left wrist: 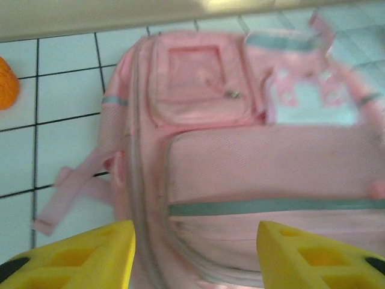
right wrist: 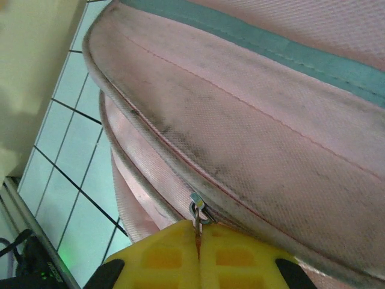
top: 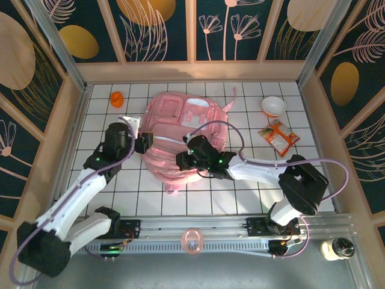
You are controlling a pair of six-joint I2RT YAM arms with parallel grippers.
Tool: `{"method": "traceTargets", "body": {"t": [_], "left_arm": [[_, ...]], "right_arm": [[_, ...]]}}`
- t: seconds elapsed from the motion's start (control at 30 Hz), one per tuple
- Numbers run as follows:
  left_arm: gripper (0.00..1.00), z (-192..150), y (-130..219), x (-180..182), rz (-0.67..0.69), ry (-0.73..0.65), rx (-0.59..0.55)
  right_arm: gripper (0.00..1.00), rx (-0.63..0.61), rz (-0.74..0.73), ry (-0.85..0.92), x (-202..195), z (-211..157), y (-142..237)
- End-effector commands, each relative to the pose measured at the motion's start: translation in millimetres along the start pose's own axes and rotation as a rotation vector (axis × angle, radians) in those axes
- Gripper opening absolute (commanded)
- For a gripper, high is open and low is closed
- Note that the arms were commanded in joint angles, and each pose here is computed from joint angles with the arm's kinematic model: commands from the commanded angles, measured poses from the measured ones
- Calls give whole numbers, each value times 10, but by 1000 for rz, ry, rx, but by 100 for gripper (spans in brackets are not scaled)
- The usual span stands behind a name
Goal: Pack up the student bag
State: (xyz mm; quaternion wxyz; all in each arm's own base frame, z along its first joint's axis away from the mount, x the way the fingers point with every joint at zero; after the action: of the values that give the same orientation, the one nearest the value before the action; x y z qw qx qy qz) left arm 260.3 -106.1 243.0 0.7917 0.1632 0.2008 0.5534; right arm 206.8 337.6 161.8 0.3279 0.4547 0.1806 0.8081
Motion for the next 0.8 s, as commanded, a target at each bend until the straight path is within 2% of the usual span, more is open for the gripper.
{"method": "traceTargets", "body": {"t": [0.0,0.17,0.23,0.43,0.77], "left_arm": [[58,-89,155,-127,-132,370,0],[56,-346,85,-187,-216,744,62],[55,-391,32,-203,-224,809,96],[55,-482,-121,-212,-194,892,186],[55,-686,-240,-204,-168,983,255]], "right_arm": [[0,-19,114,6,313,99,-55],[0,2,132,15,380,57,-138],[0,7,131,16,383,43,-156],[0,4,124,22,383,32,-160],[0,8,146,31,437,17,-185]]}}
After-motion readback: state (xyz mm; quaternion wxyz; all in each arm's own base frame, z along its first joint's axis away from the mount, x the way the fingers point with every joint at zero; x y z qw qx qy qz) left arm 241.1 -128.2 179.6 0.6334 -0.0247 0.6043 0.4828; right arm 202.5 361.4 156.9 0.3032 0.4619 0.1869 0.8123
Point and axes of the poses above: each hand's point on the last joint's axis, 136 mm out from that joint toward the fingers, its own y axis back along the fingers, its own x axis along the line the jaws close on, z = x × y, the point moved 6 cm from there along y, back along the fingers, and after that the axes turned 4 degrees about -y, right-handed, at the moved point
